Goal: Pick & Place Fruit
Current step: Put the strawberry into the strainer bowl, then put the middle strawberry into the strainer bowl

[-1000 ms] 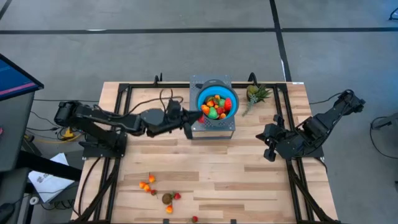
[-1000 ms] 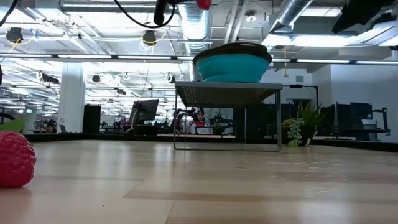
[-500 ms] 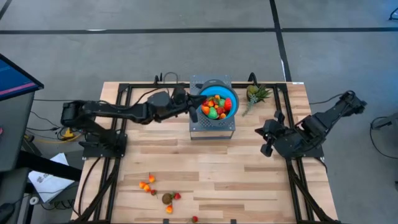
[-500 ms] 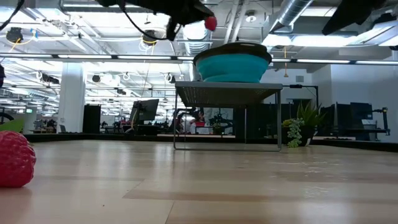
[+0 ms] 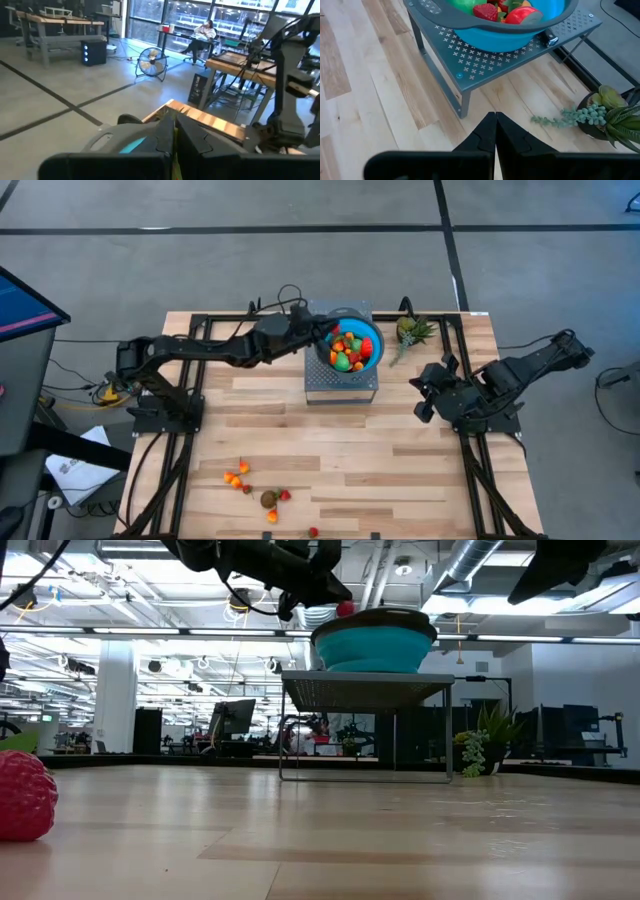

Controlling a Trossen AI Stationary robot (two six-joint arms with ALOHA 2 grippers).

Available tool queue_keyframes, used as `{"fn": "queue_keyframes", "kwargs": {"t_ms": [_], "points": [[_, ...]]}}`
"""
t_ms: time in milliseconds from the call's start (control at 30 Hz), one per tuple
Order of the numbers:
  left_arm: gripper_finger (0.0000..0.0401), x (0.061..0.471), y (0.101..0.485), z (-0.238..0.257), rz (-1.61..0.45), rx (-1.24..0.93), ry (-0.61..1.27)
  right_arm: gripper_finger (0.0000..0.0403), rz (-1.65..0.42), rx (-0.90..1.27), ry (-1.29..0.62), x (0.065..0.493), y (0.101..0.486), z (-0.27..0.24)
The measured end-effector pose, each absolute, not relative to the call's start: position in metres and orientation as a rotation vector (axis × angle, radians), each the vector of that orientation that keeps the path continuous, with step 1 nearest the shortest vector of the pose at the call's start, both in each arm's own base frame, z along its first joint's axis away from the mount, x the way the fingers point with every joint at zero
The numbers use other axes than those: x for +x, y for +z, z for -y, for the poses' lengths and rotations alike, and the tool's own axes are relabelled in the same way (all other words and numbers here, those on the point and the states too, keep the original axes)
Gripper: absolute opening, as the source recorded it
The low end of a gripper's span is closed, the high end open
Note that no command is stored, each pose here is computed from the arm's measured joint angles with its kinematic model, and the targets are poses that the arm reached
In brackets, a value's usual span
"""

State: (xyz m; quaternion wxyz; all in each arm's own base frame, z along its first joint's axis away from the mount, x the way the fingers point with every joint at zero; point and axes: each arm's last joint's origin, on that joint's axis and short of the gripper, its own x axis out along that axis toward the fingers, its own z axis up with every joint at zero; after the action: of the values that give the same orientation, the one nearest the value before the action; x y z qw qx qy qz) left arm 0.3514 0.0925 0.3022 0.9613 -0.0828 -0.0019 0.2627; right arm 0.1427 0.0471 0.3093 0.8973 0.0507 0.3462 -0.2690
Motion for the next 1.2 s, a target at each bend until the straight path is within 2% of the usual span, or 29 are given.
{"fn": "queue_keyframes", "kwargs": {"t_ms": [367, 767, 1200], "points": [[0.0021, 0.349, 0.295, -0.095, -0.024, -0.152, 0.543, 0.0, -0.718, 0.105, -0.556, 0.143, 0.309, -0.047], [0.0109, 0.348, 0.292, -0.095, -0.012, -0.187, 0.542, 0.0, -0.718, 0.105, -0.556, 0.143, 0.309, -0.047], [0.0111, 0.352, 0.293, -0.077, -0.003, -0.218, 0.488, 0.0, -0.718, 0.105, -0.556, 0.143, 0.309, -0.047]]}}
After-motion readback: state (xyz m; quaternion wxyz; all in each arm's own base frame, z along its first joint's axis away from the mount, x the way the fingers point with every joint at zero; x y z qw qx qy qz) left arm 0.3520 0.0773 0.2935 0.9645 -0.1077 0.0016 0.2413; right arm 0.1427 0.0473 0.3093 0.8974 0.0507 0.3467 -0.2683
